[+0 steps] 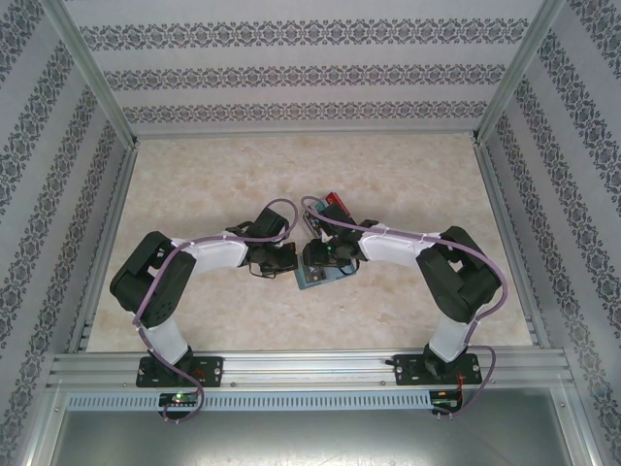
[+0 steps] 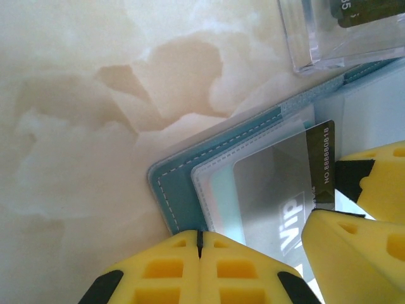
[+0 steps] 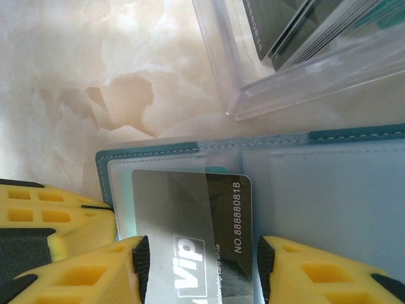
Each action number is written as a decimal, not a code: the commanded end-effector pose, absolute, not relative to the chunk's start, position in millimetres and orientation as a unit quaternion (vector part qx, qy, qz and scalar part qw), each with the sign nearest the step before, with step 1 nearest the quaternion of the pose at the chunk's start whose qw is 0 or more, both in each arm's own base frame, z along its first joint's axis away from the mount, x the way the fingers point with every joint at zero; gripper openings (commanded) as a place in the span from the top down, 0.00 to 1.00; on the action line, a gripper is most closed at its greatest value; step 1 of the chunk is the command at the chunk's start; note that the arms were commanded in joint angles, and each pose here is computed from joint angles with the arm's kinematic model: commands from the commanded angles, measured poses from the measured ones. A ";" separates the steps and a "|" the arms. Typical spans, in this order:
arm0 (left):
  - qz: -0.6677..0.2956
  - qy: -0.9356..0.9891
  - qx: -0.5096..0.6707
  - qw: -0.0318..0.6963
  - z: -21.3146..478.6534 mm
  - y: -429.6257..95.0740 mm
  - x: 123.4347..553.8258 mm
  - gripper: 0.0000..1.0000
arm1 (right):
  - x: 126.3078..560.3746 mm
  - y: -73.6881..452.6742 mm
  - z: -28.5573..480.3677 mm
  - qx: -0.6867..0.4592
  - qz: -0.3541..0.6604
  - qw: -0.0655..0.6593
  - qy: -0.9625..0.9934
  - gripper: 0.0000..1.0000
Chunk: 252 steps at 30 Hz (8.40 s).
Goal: Put the credit cards into the card holder
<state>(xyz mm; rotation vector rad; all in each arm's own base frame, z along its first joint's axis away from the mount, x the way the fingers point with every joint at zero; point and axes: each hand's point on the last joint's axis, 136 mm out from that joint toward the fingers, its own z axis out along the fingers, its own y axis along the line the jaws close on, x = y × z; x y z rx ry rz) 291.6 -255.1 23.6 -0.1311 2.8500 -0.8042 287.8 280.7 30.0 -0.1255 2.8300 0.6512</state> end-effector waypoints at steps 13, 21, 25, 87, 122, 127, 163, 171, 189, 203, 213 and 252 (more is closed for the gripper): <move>-0.277 0.955 -0.040 0.099 25.7 -261.1 295.4 0.95 | 286.3 316.9 35.3 -0.094 0.281 0.100 0.950 0.53; -0.270 0.957 -0.040 0.102 28.1 -257.4 294.8 0.95 | 286.2 309.8 38.7 -0.083 0.272 0.109 0.953 0.51; -0.257 0.958 -0.046 0.118 34.8 -248.7 294.6 0.93 | 293.4 292.1 62.3 -0.065 0.263 0.150 0.951 0.48; -0.401 0.873 -0.238 0.141 52.8 -255.3 446.2 0.63 | 388.4 267.1 71.9 -0.213 0.038 0.189 0.958 0.65; -0.391 0.879 -0.233 0.139 45.9 -250.4 436.6 0.73 | 409.4 254.0 94.0 -0.231 -0.092 0.252 0.935 0.70; -0.392 0.879 -0.233 0.140 46.8 -250.7 436.8 0.73 | 409.3 254.1 92.0 -0.232 -0.088 0.247 0.937 0.77; -0.450 0.843 -0.153 0.252 165.9 -254.7 437.5 0.49 | 372.8 243.9 189.4 -0.004 0.328 0.257 0.909 1.00; -0.565 0.780 -0.140 0.229 210.1 -277.5 407.5 0.44 | 374.6 220.8 223.8 0.191 0.514 0.235 0.802 1.00; -0.602 0.760 -0.143 0.199 229.0 -306.4 399.9 0.80 | 366.5 236.5 222.9 0.188 0.582 0.167 0.773 1.00; -0.591 0.768 -0.163 0.184 217.9 -300.8 393.1 1.00 | 359.4 232.3 198.7 0.169 0.562 0.141 0.798 0.91; -0.485 0.809 -0.302 0.139 166.9 -263.2 353.0 1.00 | 330.6 201.3 135.7 0.150 0.406 0.148 0.889 0.72; -0.659 0.712 -0.098 0.222 249.2 -324.8 344.6 1.00 | 341.8 244.6 212.4 0.116 0.542 0.193 0.810 0.55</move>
